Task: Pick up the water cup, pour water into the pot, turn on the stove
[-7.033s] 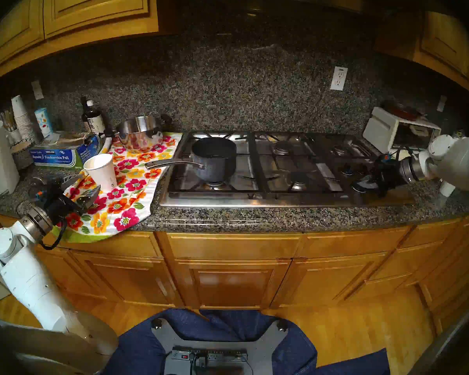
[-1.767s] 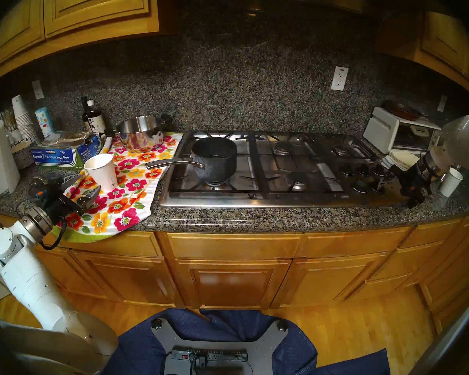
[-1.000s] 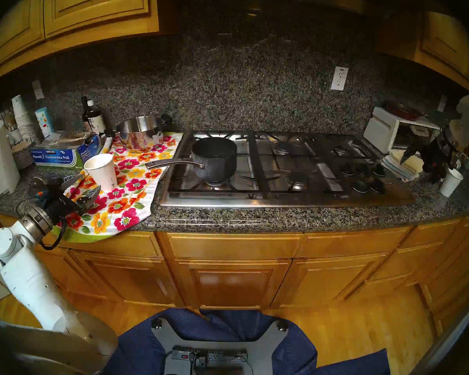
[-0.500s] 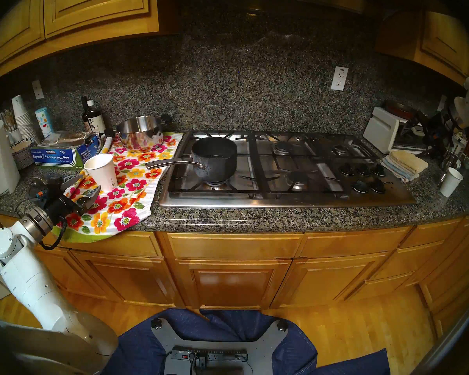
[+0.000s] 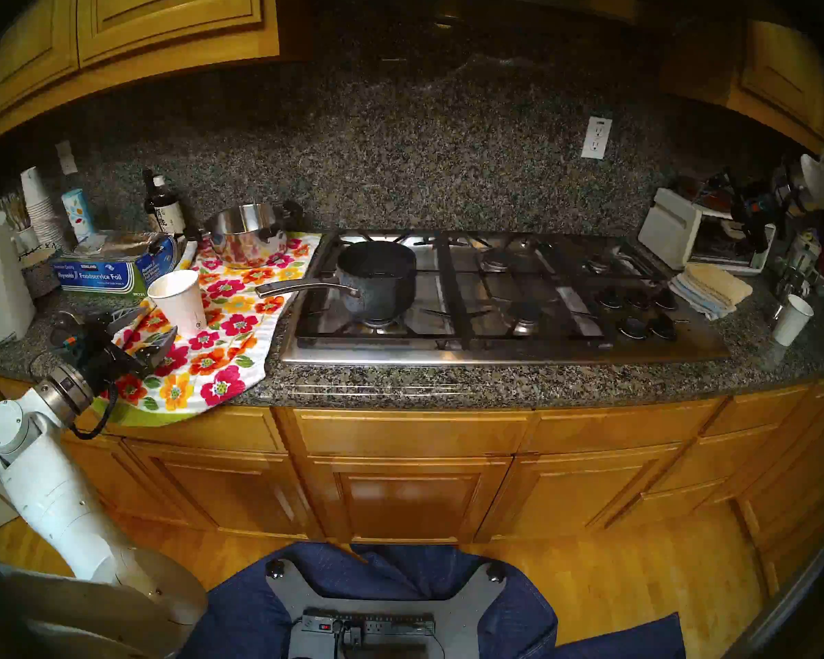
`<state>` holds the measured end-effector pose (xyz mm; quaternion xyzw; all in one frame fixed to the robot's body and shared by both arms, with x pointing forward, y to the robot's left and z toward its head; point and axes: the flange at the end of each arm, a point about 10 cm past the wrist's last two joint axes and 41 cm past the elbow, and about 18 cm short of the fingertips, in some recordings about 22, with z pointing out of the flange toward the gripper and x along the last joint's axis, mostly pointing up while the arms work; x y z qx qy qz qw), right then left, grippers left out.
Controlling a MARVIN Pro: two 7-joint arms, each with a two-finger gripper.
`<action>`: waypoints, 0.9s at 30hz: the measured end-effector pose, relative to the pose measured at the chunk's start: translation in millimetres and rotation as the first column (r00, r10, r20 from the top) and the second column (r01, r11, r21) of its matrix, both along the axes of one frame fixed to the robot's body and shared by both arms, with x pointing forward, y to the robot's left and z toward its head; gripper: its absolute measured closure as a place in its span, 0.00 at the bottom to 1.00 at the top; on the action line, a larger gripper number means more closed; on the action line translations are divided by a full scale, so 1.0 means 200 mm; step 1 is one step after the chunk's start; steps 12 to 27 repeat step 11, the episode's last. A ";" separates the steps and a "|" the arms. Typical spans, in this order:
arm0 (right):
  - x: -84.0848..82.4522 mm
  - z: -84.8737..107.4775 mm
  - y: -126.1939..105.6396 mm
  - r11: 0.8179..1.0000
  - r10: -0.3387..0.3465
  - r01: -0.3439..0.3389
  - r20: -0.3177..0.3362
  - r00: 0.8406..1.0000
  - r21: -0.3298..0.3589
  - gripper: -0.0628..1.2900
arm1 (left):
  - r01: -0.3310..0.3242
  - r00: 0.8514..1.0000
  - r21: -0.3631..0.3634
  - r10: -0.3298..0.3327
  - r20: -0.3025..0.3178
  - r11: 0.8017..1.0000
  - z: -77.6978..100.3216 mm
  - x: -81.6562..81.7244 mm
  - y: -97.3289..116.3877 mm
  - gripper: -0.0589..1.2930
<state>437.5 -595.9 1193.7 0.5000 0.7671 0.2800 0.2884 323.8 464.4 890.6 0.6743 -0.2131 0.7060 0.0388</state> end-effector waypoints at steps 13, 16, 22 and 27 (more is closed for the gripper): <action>-0.01 0.01 0.02 0.992 -0.069 0.071 -0.023 0.997 0.108 0.06 | 0.000 1.000 0.000 0.000 0.000 1.000 0.00 0.00 0.00 0.04; -0.01 0.01 0.02 0.992 -0.069 0.071 -0.023 0.997 0.108 0.06 | 0.000 1.000 0.000 0.000 0.000 1.000 0.00 0.00 0.00 0.04; -0.01 0.01 0.02 0.992 -0.069 0.071 -0.023 0.997 0.108 0.06 | 0.000 1.000 0.000 0.000 0.000 1.000 0.00 0.00 0.00 0.04; -0.01 0.01 0.02 0.992 -0.069 0.071 -0.023 0.997 0.108 0.06 | 0.000 1.000 0.000 0.000 0.000 1.000 0.00 0.00 0.00 0.04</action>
